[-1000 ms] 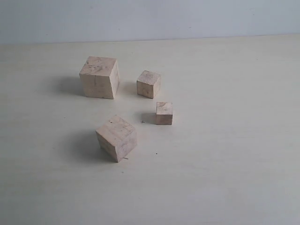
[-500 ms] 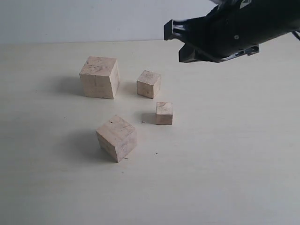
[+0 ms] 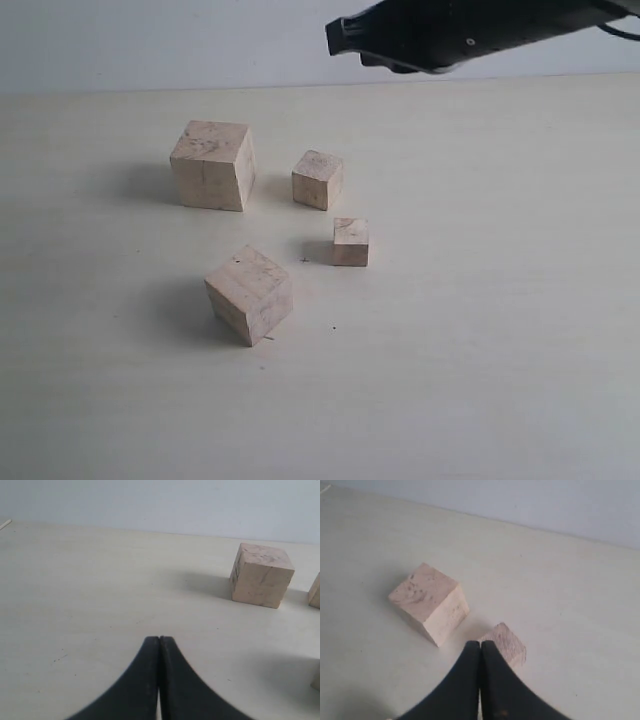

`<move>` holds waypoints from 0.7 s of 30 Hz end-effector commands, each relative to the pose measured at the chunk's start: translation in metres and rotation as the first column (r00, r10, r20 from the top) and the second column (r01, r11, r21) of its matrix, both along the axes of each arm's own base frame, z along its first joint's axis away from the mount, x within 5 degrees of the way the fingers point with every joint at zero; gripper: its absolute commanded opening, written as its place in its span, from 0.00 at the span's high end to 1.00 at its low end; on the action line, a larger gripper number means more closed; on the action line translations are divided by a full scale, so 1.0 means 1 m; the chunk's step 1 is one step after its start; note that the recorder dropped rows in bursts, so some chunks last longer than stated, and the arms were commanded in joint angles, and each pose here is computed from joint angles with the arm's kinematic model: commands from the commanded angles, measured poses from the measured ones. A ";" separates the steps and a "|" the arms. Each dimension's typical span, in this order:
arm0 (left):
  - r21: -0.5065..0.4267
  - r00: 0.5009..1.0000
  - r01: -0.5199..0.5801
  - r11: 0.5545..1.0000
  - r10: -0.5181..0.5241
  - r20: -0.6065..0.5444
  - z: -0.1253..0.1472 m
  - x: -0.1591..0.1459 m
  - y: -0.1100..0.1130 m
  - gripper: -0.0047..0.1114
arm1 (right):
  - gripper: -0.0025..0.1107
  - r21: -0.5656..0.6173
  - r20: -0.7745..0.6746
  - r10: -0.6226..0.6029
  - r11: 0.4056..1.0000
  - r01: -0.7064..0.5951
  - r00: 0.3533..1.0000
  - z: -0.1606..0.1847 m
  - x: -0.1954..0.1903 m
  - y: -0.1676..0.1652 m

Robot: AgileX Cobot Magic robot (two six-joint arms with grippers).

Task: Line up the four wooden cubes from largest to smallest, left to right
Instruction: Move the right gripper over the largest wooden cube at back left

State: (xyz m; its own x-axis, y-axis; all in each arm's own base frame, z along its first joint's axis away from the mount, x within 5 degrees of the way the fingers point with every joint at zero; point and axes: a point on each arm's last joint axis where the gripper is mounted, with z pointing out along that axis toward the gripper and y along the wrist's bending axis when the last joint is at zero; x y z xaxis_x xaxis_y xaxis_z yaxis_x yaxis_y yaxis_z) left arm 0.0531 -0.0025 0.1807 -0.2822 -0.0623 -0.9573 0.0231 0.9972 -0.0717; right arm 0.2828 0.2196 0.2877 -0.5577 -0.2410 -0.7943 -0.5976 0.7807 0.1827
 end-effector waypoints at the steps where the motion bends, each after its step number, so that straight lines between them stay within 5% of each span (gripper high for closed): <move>1: 0.002 1.000 -0.005 1.000 0.005 0.017 0.001 0.000 0.000 0.96 | 0.87 -0.074 0.031 0.103 0.992 -0.100 0.994 0.003 0.017 0.017; 8: 0.002 1.000 -0.005 1.000 0.005 0.017 0.001 0.000 0.000 0.96 | 0.45 -0.201 -0.005 0.268 0.943 -0.264 0.963 -0.015 0.045 0.044; 13: 0.002 1.000 -0.005 1.000 0.005 0.017 0.001 0.000 0.000 0.96 | 0.15 -0.181 -0.072 0.289 0.937 -0.298 0.955 -0.030 0.057 0.057; 21: 0.002 1.000 -0.005 1.000 0.005 0.017 0.001 0.000 0.000 0.96 | 0.06 -0.098 -0.150 0.352 0.925 -0.368 0.924 -0.064 0.062 0.073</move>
